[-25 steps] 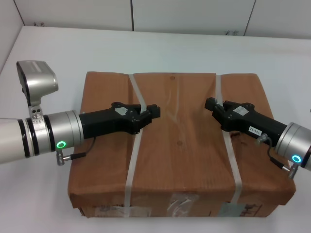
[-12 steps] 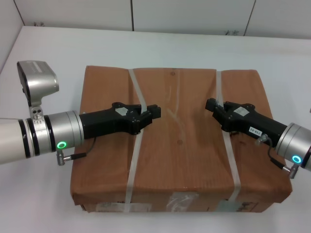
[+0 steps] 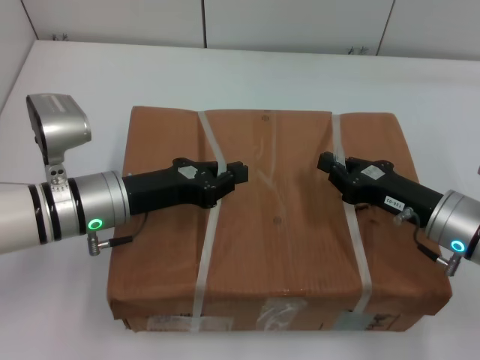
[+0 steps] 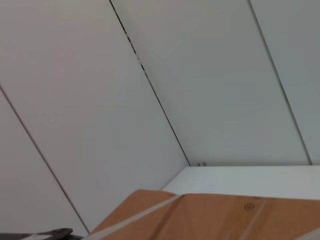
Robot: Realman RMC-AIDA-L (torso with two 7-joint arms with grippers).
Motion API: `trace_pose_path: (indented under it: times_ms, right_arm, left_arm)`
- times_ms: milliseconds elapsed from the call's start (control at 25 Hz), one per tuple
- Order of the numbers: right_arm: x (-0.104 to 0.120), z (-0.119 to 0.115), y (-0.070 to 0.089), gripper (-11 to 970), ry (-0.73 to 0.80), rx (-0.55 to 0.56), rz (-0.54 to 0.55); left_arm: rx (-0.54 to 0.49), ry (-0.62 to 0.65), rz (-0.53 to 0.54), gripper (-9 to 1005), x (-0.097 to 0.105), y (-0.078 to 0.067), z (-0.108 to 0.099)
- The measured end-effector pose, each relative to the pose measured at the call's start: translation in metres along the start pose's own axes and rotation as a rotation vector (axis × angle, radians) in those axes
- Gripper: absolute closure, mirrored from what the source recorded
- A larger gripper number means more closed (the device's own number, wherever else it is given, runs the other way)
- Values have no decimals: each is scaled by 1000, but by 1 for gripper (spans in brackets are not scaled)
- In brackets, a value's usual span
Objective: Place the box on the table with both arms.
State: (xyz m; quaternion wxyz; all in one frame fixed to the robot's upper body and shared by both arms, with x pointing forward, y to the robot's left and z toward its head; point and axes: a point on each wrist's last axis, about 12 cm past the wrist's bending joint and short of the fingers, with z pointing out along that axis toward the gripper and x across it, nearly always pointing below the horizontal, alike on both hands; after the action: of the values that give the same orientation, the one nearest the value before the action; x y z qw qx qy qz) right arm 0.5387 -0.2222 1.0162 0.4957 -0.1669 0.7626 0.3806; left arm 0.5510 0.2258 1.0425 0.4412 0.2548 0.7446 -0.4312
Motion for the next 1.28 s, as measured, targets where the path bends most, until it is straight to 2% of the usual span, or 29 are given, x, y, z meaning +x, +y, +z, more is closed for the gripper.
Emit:
trace_pose_path:
  times_ms: [520,960,1280]
  right_arm:
    - [-1,7,-6,906,42,53,-17]
    - [-4,24,-10,907,115,116,-30]
    - [4,30,-11,907,173,167,-12]
  left_arm:
    - [-110,55,24,903,7,11,4]
    - [-217,129,64,903,15,20,13]
    - [-279,166,84,911,18,25,15]
